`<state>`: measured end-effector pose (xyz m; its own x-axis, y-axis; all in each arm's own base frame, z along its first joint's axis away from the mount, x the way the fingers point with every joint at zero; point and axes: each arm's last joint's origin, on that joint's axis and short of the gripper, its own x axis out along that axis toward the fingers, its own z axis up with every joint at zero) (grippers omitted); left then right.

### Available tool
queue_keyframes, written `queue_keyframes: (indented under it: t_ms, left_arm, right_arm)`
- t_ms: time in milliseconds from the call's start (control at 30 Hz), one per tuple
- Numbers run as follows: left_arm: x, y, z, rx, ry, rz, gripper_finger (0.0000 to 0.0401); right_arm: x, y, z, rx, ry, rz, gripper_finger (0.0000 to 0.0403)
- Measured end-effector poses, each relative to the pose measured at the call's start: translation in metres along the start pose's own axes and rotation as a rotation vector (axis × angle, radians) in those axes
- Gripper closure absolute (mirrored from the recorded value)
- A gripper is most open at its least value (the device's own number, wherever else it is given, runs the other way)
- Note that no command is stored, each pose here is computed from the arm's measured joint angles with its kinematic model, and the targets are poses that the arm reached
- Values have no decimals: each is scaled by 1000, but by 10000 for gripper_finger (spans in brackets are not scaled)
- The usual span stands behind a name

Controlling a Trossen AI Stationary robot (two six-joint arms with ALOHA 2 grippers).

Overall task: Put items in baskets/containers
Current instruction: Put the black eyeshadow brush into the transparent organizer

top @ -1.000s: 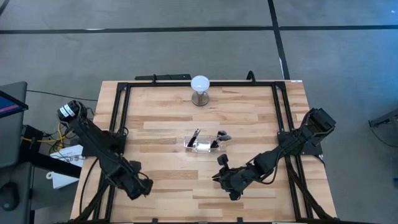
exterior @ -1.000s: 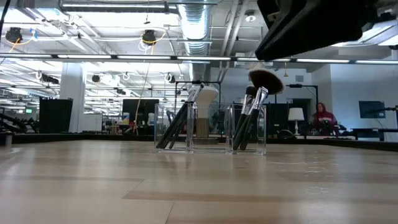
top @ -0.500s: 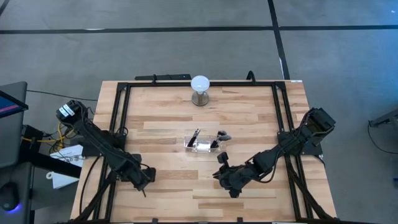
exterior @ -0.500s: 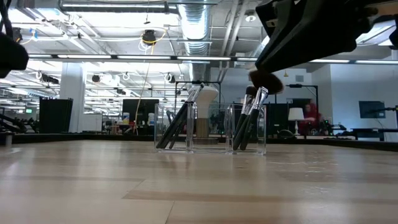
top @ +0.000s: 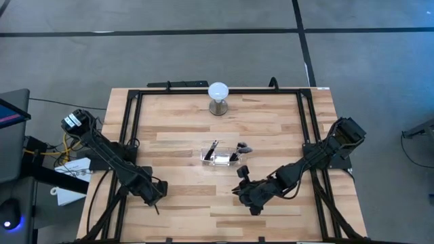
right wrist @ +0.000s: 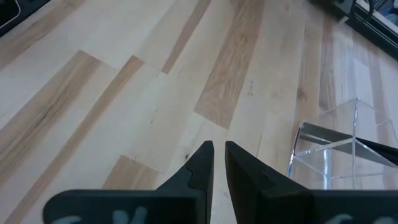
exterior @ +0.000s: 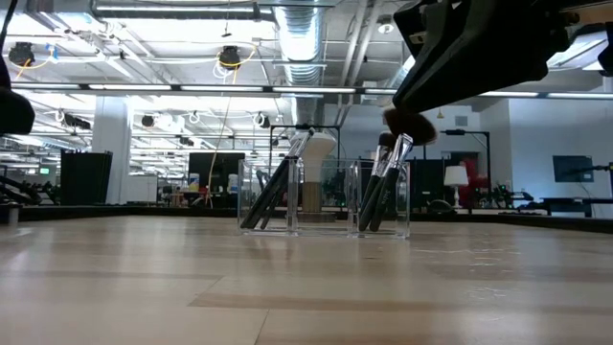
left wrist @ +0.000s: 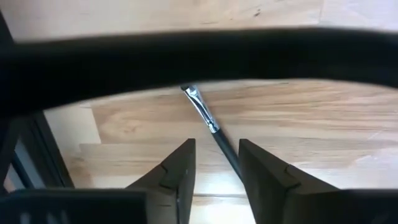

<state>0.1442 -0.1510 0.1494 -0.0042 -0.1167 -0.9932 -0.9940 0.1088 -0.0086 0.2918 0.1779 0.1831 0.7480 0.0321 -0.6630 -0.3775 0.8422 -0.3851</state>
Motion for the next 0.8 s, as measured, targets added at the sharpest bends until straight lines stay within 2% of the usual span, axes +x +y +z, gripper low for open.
queue_keyframes:
  t_ms: [200, 567, 800]
  left_arm:
    - [8, -3, -1, 6, -11, 13, 304]
    - [18, -4, -2, 39, 5, 46, 300]
    - [23, -2, 1, 75, 4, 44, 321]
  right_arm:
    - [0, 1, 0, 5, 1, 2, 370]
    - [0, 1, 0, 6, 0, 3, 370]
    - [0, 1, 0, 6, 0, 3, 370]
